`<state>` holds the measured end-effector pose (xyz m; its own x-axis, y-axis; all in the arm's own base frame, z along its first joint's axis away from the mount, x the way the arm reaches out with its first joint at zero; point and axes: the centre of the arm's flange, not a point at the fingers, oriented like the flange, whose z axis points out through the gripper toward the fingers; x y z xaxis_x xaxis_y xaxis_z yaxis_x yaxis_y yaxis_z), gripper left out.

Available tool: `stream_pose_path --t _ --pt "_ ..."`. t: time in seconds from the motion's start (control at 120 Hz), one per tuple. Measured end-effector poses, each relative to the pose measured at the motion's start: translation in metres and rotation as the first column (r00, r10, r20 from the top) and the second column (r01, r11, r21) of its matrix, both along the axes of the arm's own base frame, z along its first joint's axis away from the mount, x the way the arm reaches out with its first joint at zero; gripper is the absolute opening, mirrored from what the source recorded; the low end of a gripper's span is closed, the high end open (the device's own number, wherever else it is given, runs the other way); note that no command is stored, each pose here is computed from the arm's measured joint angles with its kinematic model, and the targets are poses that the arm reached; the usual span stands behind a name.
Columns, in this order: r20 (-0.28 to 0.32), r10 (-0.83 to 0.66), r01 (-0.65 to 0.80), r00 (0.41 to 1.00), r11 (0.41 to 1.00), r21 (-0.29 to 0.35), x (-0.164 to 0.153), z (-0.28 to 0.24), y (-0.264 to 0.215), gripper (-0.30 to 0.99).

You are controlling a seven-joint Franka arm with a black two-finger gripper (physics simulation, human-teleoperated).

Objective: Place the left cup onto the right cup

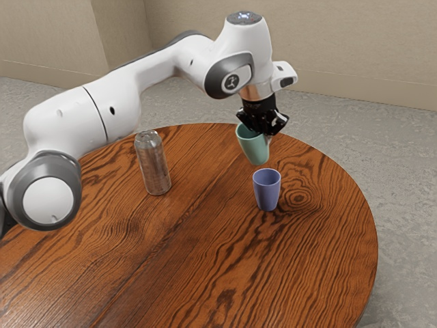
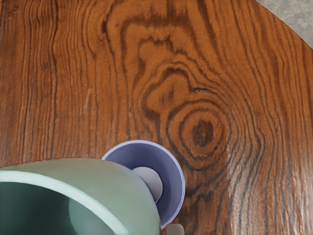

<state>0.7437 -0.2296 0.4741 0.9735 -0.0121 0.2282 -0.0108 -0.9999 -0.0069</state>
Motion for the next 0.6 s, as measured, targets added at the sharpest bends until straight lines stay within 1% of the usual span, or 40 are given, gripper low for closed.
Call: stream_pose_path --t 0.192,0.392,0.6 --pt "0.027 -0.016 0.016 1.0 1.0 -0.021 0.0026 -0.0007 -0.0052 -0.09" --pt "0.039 -0.023 0.024 0.999 0.999 -0.028 0.0054 -0.0058 -0.0068 -0.09" --pt "0.014 -0.028 0.029 0.999 0.999 -0.023 0.0025 -0.0088 -0.0085 -0.09"
